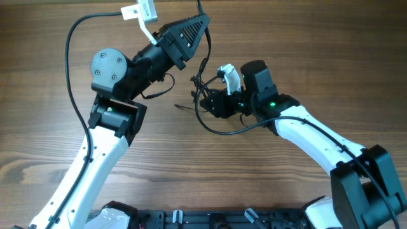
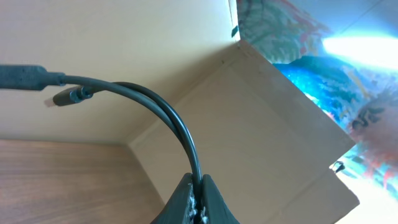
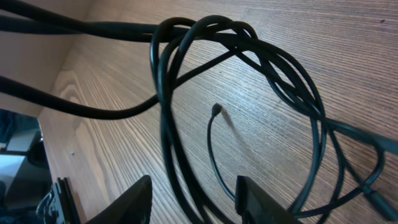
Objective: Untangle cables
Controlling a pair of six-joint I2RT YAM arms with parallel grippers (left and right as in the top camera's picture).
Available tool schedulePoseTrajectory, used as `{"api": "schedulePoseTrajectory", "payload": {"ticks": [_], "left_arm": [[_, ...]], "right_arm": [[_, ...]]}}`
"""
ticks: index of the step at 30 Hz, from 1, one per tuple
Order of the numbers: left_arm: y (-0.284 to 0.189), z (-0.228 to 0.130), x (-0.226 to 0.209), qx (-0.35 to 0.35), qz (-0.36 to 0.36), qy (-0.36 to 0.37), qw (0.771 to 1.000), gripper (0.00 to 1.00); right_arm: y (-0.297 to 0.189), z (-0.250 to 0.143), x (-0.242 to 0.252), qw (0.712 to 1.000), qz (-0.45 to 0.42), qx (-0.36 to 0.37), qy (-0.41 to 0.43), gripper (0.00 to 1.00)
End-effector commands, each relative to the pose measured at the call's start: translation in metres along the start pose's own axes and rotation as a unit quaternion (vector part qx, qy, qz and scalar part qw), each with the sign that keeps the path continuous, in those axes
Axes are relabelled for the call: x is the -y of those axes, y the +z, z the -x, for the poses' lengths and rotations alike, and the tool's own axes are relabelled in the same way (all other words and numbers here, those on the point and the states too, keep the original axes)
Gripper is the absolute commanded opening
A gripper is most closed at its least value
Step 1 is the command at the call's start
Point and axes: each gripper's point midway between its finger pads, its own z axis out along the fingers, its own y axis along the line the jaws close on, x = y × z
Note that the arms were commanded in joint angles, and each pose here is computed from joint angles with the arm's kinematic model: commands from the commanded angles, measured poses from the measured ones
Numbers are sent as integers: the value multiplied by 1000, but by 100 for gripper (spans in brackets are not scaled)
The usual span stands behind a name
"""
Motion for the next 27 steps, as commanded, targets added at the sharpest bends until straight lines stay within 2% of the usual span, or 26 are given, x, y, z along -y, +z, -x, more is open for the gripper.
{"api": "schedulePoseTrajectory", "payload": {"ticks": [1,4,9,11,14,18,20,26,27], "left_arm": [[-3,11,11,16,-9,-6,1000,4],[-3,11,11,16,-9,-5,1000,4],[-3,7,6,9,1,-13,1000,4],[-3,-5,-8,-14,28,-33,999,4],[-12,-38,-52,-72,117,-52,989,4],[-46,-73,-116,-122,271,-48,954,5],[-60,-82,-135,-136,320,-43,936,6],[-79,-101,-151,-175,363,-48,914,11],[-83,-105,-155,-181,375,-53,908,17]], "right_arm": [[4,5,1,1000,-2,3,-3,41],[5,5,1,1000,-1,4,-1,30],[7,4,-2,1000,0,2,-5,4],[7,7,9,999,-31,10,-3,4],[3,11,33,995,-96,28,30,4],[0,17,36,994,-101,40,29,4],[-1,20,27,996,-82,41,13,4],[-13,37,-3,997,-29,69,-14,4],[-17,41,-10,997,-22,76,-20,4]]}}
